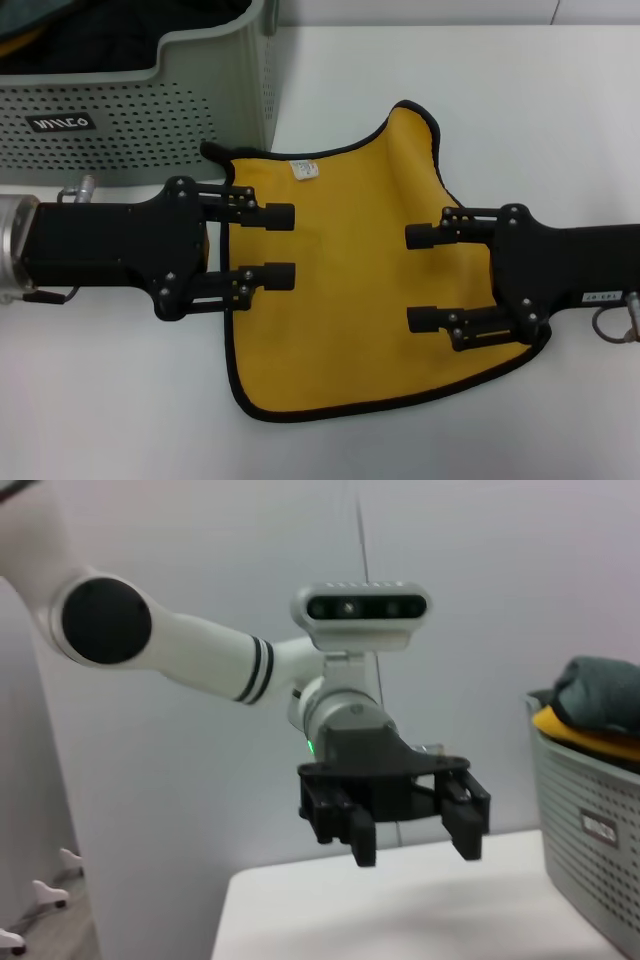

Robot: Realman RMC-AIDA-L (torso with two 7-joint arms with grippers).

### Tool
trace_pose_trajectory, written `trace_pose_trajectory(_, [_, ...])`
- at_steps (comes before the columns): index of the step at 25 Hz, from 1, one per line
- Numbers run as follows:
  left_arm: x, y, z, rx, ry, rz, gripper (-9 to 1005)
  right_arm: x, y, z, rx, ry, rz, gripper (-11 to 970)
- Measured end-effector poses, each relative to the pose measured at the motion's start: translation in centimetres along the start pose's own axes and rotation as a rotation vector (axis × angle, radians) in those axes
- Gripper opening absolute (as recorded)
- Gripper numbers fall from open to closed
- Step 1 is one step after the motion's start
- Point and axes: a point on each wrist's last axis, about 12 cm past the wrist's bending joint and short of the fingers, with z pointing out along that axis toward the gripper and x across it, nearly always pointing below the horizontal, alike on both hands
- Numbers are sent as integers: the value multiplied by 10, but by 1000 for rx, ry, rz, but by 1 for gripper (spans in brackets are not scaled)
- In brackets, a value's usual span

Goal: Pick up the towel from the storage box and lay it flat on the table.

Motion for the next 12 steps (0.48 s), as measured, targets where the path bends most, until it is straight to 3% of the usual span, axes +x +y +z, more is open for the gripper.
trace_pose_trajectory(12, [6,-4,-5,-8,-15,20,516,-5,-1,6,-31,-40,-68,819])
